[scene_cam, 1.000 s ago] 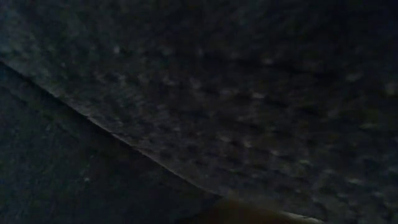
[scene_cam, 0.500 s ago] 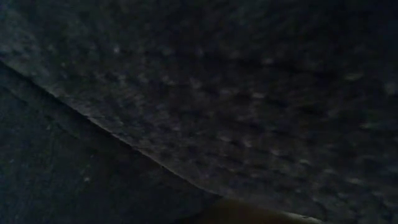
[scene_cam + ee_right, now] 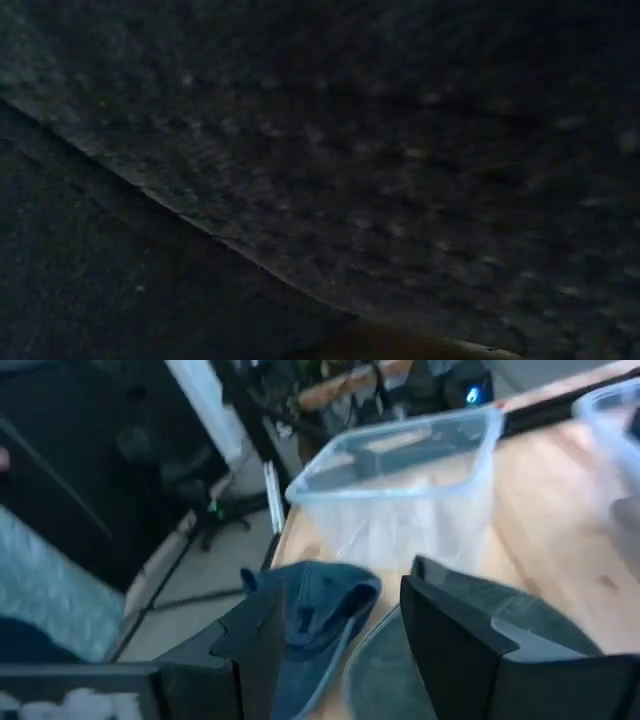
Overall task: Pick & Place hat
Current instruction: Put the blue cap into the top transparent bin
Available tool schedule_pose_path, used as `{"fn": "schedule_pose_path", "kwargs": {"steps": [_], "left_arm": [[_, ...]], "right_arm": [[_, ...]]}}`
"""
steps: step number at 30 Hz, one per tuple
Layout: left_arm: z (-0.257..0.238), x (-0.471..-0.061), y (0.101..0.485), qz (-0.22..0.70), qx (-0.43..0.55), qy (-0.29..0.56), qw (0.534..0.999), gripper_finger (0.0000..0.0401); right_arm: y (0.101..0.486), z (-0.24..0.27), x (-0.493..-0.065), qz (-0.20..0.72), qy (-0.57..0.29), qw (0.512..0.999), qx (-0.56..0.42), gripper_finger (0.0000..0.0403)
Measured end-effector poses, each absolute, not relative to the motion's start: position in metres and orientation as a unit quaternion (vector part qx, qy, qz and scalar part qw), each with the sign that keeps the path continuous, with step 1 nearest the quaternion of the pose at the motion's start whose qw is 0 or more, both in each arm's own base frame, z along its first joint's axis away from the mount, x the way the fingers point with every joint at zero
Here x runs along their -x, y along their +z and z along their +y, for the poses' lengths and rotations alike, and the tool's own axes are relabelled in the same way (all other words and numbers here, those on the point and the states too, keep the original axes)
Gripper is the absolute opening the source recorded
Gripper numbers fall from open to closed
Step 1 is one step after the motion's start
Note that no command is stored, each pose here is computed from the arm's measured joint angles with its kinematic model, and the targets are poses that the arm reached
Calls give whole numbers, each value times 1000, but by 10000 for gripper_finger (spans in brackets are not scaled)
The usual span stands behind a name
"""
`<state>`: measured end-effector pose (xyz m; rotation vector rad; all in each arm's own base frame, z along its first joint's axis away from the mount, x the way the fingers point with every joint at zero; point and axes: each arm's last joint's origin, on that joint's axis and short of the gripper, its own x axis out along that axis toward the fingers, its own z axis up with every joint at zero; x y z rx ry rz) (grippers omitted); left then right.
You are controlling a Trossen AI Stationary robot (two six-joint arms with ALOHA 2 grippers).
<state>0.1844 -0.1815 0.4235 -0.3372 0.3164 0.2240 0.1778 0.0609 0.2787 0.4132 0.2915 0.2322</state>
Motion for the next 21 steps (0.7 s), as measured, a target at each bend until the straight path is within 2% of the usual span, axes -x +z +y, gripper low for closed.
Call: {"fn": "schedule_pose_path", "kwargs": {"steps": [5, 10, 17, 21], "left_arm": [[-186, -147, 411, 104, 184, 128, 969, 3], [-178, -133, 382, 112, 202, 128, 965, 3], [-159, -110, 369, 151, 229, 74, 959, 3], [-152, -95, 370, 153, 228, 41, 961, 3]], "right_arm": [[293, 83, -201, 256, 130, 948, -140, 192], [302, 109, -233, 376, 125, 913, -95, 192], [298, 157, -287, 443, 135, 884, -64, 192], [287, 175, -316, 470, 113, 871, -89, 192]]}}
